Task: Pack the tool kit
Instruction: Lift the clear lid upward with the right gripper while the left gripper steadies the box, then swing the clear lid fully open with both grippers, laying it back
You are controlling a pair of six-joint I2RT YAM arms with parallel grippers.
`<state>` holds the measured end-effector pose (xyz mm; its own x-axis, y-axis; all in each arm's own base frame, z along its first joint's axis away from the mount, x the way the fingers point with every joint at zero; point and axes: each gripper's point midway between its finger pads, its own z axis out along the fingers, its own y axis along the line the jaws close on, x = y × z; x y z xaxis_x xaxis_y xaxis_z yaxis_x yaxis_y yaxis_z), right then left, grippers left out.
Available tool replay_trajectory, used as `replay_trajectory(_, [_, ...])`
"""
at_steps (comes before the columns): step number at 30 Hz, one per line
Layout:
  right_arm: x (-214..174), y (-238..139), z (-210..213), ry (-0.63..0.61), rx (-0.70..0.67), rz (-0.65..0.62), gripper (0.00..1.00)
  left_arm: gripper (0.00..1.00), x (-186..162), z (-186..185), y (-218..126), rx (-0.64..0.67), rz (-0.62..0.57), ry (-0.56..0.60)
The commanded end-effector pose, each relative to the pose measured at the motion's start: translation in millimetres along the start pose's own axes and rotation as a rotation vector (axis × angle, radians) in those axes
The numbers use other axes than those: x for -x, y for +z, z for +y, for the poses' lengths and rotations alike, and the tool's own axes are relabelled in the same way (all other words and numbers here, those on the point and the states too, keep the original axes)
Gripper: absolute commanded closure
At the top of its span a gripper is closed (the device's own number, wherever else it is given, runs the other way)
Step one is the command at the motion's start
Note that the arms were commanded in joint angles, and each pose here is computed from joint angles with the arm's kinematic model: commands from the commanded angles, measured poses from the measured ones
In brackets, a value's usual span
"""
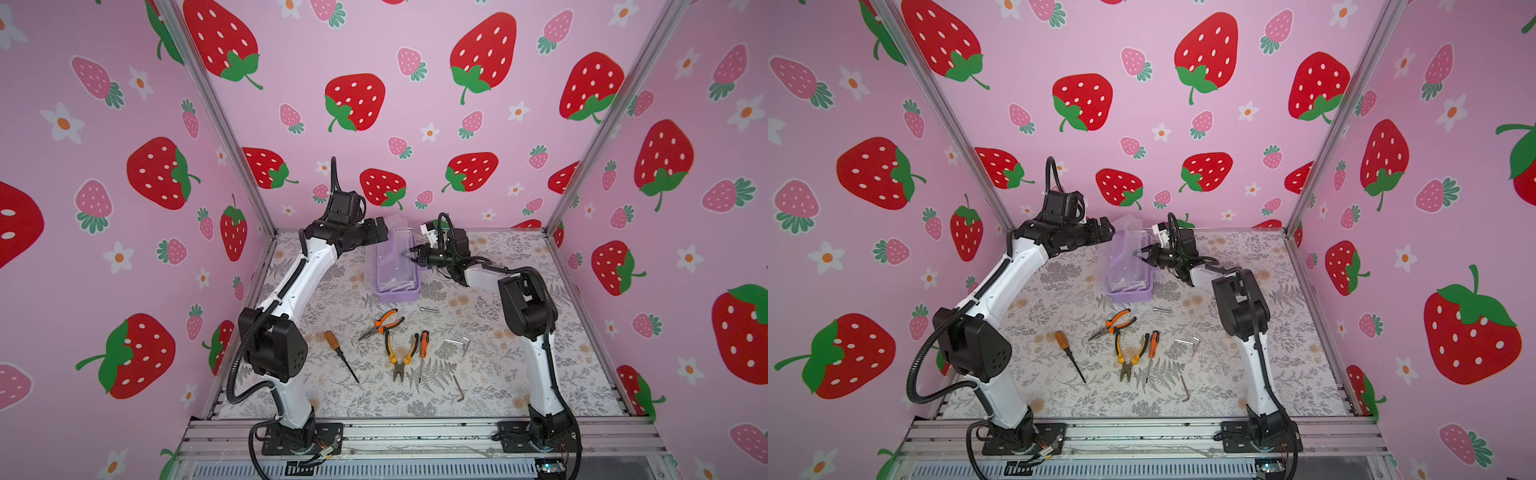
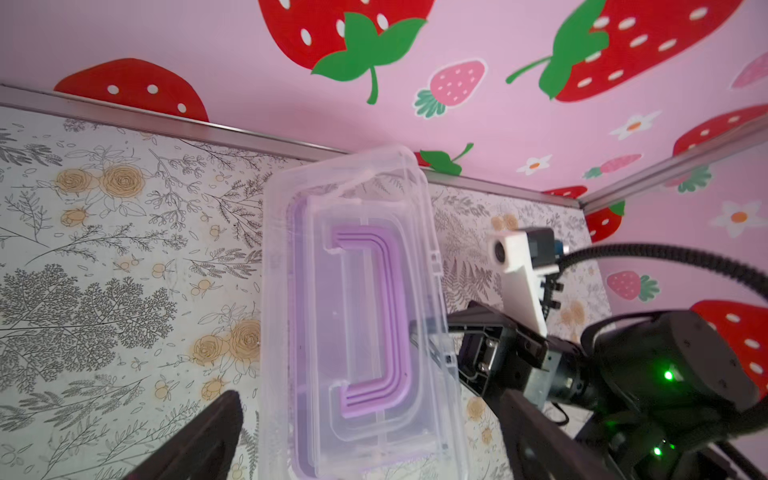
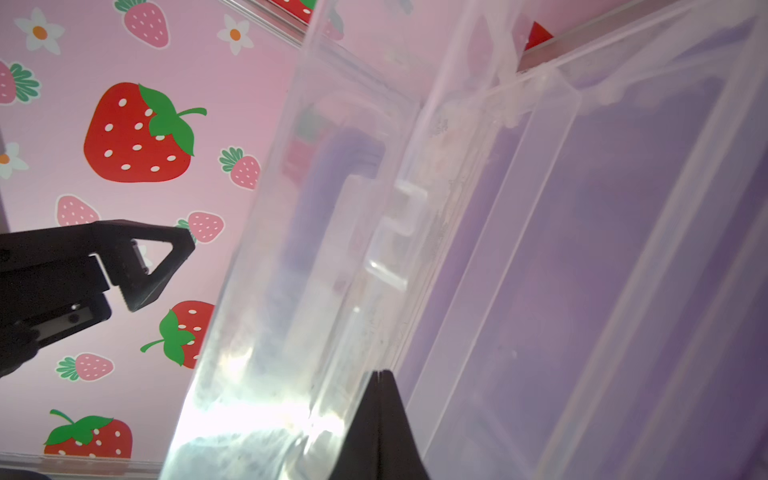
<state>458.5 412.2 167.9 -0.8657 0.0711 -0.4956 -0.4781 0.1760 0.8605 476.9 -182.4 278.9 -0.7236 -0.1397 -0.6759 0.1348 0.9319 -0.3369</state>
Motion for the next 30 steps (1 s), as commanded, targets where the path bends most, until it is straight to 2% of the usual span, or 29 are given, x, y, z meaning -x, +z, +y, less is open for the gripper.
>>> replay_trajectory(1, [11.1, 10.7, 41.9, -0.084, 0.089, -0.001, 0.97, 0.01, -33.3, -22.7, -5.1, 0.061, 0.105, 0.21])
replay_trajectory(7, [6.0, 15.0, 43.4, -0.077, 0.095, 0.008, 0.97, 0.01, -74.8, -32.8, 5.2, 0.17, 0.243, 0.367])
replay_trajectory(15, [5.4, 17.2, 56.3, -0.095, 0.114, 0.01, 0.97, 0.01, -81.0, -32.4, 14.0, 0.374, 0.287, 0.529])
replay_trajectory(22, [3.5, 15.7, 57.8, -0.094, 0.115, 0.014, 0.96, 0.01, -78.6, -22.8, 21.2, 0.448, 0.281, 0.535])
replay_trajectory(26, [4.4, 14.3, 59.2, -0.095, 0.116, 0.012, 0.96, 0.12, -77.7, -20.6, 23.1, 0.435, 0.272, 0.504])
replay_trajectory(30, [6.7, 9.7, 59.3, -0.099, 0.11, 0.003, 0.95, 0.18, -72.3, -16.0, 20.3, 0.398, 0.245, 0.43])
